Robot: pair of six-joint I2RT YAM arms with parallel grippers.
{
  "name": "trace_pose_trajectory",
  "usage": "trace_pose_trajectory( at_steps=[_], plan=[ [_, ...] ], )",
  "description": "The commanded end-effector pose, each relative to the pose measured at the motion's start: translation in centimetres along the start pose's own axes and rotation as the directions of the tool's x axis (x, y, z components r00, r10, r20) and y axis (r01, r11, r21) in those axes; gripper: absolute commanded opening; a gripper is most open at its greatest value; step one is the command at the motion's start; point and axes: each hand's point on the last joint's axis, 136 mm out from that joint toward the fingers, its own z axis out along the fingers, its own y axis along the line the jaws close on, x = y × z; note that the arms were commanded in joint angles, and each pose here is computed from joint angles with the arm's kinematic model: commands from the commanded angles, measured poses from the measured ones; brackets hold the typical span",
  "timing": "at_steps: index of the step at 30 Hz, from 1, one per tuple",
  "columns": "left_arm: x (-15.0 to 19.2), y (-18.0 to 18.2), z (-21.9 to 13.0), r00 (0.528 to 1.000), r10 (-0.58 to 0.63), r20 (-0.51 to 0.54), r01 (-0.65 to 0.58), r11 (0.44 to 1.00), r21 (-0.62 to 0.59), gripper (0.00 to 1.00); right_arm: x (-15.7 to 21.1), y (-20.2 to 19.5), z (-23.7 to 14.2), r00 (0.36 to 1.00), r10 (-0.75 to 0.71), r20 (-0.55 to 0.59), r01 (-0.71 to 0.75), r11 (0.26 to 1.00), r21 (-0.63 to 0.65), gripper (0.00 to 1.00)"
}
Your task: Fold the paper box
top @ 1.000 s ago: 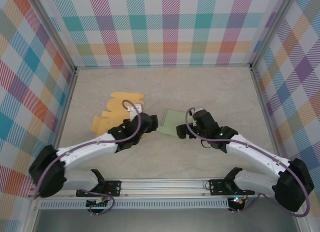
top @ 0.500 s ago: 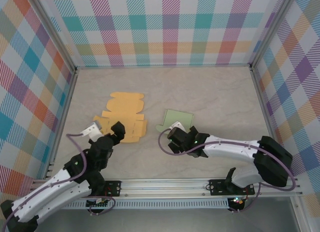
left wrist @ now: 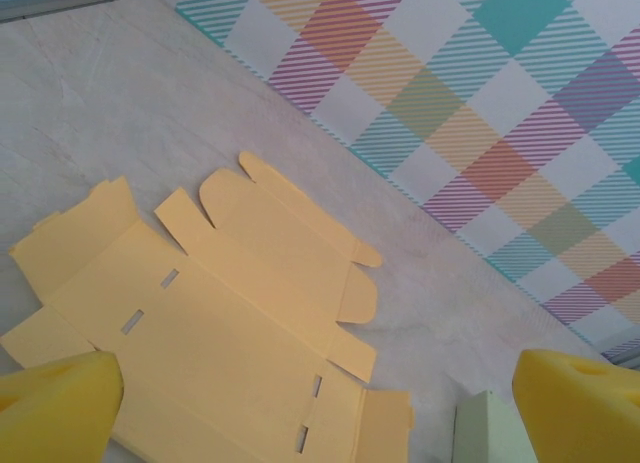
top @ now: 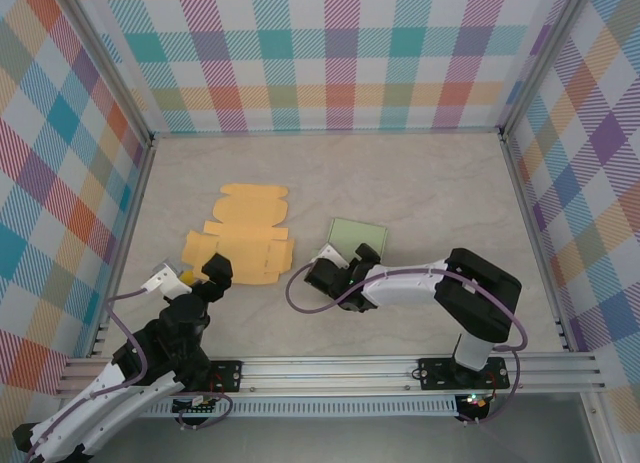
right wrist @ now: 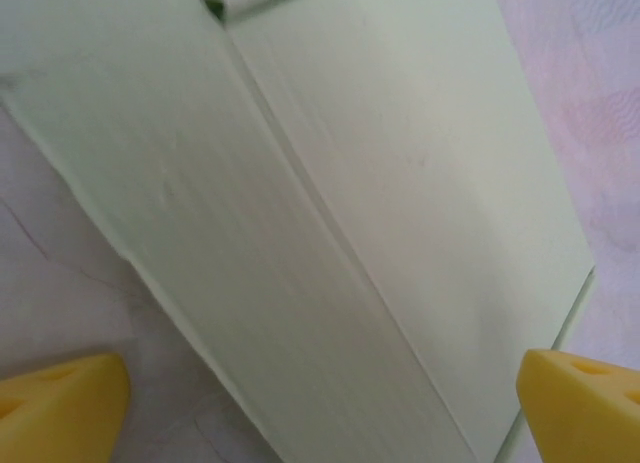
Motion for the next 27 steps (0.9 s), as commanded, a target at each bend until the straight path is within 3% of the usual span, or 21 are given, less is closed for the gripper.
trace_pose_trajectory(
  at_steps=[1,17,27],
  plan=[
    [-0.6,0.4,0.0,1.0,0.014,0.025,-0.014,1.0,-0.026,0.99,-1.6,-0.4,1.3,0.999,-0.024,0.023,0.023,0.999,0.046,0.91],
    [-0.6,0.2,0.0,1.0,0.008,0.022,-0.008,1.0,-0.017,0.99,-3.2,-1.3,2.0,0.991,-0.131,0.039,0.128,0.99,0.062,0.15],
    [-0.7,-0.8,0.1,1.0,0.018,0.017,-0.018,1.0,0.009,0.99,-4.9,-3.0,-0.5,0.992,-0.127,0.025,0.127,0.992,-0.002,0.0]
  ],
)
